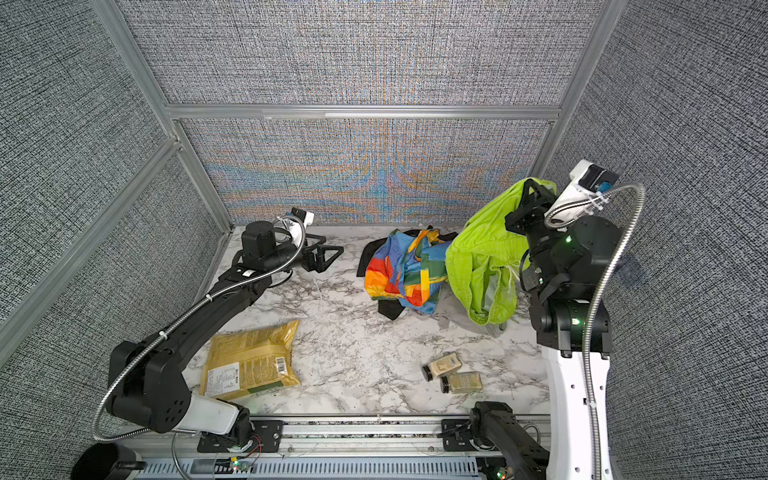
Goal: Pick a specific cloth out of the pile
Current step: 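Lift the lime-green shorts high with the right gripper, clearing the pile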
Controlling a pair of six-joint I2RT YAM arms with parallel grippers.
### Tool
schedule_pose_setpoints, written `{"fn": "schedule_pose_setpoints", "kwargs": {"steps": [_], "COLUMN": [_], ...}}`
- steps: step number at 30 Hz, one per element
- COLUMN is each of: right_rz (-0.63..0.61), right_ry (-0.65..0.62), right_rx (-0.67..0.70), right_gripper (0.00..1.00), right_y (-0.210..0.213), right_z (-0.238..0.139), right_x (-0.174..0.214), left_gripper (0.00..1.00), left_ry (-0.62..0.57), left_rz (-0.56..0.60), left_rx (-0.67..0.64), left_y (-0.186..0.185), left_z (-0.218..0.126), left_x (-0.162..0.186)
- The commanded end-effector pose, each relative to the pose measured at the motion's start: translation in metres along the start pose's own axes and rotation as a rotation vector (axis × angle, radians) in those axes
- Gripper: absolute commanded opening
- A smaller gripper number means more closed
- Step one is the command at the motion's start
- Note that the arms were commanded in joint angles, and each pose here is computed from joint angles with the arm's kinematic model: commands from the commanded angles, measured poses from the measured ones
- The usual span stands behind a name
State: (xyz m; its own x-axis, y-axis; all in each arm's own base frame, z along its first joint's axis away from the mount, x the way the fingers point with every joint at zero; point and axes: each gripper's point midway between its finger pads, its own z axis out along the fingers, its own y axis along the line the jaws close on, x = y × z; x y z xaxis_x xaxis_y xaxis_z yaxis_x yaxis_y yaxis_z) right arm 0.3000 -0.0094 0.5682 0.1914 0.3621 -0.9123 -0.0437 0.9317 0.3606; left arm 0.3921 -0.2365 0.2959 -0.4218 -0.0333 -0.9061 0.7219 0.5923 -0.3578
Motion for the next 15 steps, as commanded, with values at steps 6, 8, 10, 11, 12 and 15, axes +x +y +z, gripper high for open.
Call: {"fn": "schedule_pose_setpoints", "kwargs": {"steps": [6,8,10,11,12,15], "right_rz": [0.042,0.06,0.078,0.092,0.104,0.143], "right_ry": [-0.226,-0.262,-0.317,-0.34,-0.368,-0.426], "right_rx": [-0.163,-0.189,-0.212,-0.219,-0.235,-0.283], "right_gripper": [0.0,0.0,0.0,0.0,0.0,0.0], "right_y": [0.045,0.051,0.057,0.058,0.061,0.07], "right_z": [-0.005,-0.009,-0.017,-0.021,-0.027,-0.039], "right_x": [-0.084,-0.097,-0.113,-0.12,-0.127,-0.146], "left_gripper": [0.99,0.99,0.99,0.99,0.99,0.99], "left_ry": [-0.016,-0.015,-0.014,-0.014,-0.014,-0.014], "left_rz": [0.026,0.026,0.026,0.026,0.026,0.026], "left_rx": [0.005,0.003,0.003,0.003,0.004,0.004], "left_y": [-0.005,-0.004,-0.004,-0.004,-0.004,-0.004], "left_z": [-0.002,-0.003,-0.002,-0.003,-0.002,-0.002], "left_x": [-0.007,-0.007,-0.007,-0.007,-0.007,-0.007]}}
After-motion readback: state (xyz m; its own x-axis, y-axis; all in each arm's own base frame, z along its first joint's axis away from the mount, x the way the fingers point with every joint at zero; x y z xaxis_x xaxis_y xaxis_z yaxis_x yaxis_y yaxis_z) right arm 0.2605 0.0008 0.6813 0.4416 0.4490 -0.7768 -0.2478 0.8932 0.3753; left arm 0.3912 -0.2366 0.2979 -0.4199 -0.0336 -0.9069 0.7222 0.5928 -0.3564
